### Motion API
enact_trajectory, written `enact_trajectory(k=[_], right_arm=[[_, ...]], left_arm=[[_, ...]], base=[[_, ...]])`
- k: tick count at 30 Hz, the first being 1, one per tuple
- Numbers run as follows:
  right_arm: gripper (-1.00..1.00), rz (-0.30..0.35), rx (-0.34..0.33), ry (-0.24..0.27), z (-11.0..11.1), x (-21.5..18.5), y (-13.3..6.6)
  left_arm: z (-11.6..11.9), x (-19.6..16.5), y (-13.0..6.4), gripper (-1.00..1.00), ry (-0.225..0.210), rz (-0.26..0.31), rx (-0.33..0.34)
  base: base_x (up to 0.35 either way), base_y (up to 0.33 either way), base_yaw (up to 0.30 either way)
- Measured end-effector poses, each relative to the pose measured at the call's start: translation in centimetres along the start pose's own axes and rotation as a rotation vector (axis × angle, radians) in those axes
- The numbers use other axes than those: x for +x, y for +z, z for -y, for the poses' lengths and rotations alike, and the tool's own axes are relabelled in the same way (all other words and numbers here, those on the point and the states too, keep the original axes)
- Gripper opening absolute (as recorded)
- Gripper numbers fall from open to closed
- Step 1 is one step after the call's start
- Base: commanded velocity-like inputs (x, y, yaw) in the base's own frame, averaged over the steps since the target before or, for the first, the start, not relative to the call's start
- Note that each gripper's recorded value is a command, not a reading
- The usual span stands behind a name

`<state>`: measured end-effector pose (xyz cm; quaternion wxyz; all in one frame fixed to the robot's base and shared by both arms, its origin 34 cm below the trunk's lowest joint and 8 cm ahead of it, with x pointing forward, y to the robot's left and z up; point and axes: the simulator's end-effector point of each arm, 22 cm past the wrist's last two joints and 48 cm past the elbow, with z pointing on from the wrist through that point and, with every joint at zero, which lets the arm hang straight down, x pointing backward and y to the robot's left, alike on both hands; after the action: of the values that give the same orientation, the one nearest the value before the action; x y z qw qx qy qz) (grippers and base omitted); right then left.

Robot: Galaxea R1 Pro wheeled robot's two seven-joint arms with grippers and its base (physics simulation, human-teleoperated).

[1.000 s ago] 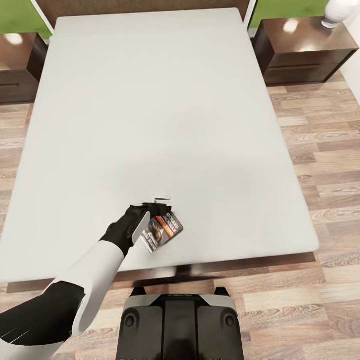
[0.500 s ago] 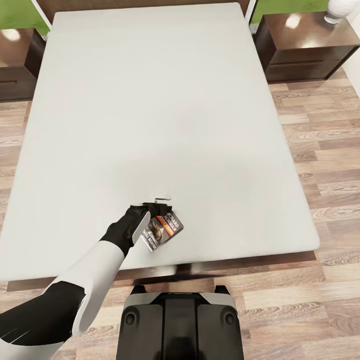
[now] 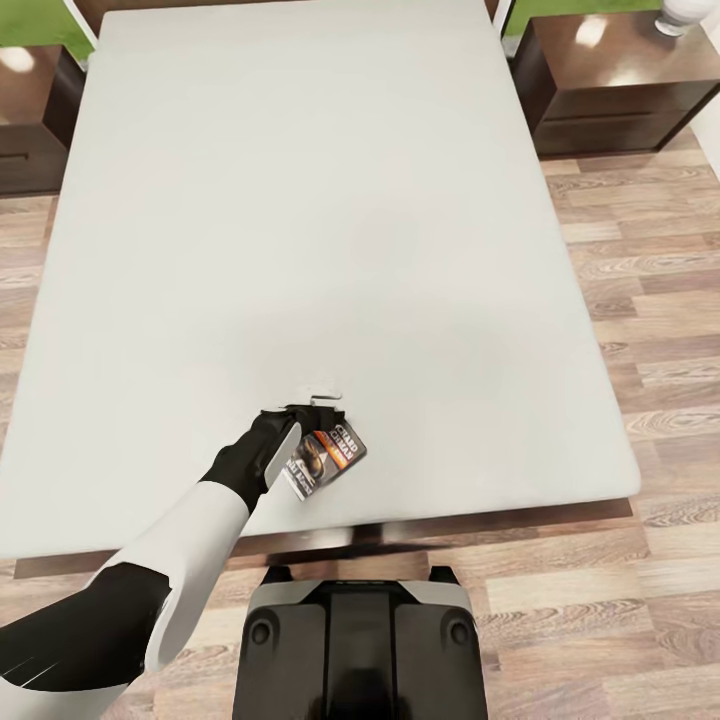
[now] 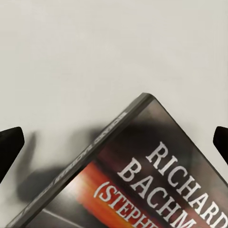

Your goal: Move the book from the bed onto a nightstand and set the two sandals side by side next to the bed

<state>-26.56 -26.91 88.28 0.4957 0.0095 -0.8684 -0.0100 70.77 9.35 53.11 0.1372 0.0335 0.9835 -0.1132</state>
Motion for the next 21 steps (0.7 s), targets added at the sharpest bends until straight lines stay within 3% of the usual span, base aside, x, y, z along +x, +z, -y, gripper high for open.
enact_trajectory(k=[21], right_arm=[[1.00, -0.004, 0.000, 0.000, -0.03, 0.16, -0.04]], left_arm=[[0.08, -0.10, 0.12, 1.00, 0.000, 0.006, 0.003]], base=[[0.000, 0.000, 0.000]])
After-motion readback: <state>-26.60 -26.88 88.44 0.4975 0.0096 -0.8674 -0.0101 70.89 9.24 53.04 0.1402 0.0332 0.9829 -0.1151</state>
